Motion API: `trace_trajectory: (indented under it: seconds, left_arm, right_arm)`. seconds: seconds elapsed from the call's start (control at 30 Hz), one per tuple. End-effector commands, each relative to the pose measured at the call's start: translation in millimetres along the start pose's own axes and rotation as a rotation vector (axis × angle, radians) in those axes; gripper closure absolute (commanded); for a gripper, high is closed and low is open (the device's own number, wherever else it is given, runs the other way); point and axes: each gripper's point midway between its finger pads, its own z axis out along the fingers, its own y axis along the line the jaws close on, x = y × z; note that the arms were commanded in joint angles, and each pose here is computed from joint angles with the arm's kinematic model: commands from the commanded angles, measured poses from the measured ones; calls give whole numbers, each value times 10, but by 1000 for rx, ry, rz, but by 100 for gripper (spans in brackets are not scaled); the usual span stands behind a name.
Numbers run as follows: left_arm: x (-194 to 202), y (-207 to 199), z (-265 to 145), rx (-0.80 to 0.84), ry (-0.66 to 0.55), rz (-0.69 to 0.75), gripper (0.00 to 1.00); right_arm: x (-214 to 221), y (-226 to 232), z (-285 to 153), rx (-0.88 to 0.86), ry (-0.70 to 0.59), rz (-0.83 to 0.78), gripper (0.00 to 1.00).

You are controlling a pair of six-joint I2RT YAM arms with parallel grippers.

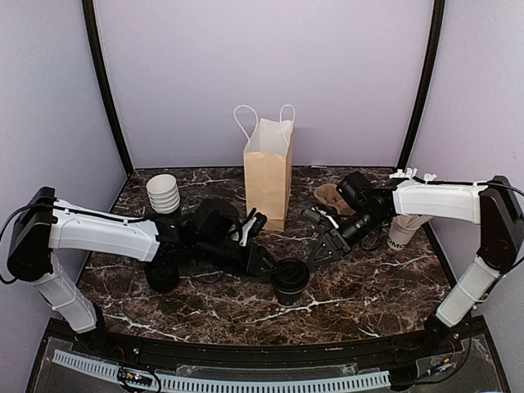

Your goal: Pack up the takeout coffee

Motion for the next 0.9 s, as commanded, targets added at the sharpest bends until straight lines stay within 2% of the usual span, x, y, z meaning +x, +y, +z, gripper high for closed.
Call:
trace_trajectory:
  seconds: [0.0,0.3,0.43,0.87]
  left_arm:
    - [-40,-82,34,16,13,21,58]
    - [12,8,136,-16,53,23,58]
    - [61,76,194,-33,74,17,58]
    - [280,315,346,-92,166,-26,59]
  right_arm:
    - [44,38,40,-61,17,20,48]
    - [150,0,123,-97,52,72,54]
    - [222,-48,166,-99,70,103,61]
    - [633,-456,352,23,166,247,71]
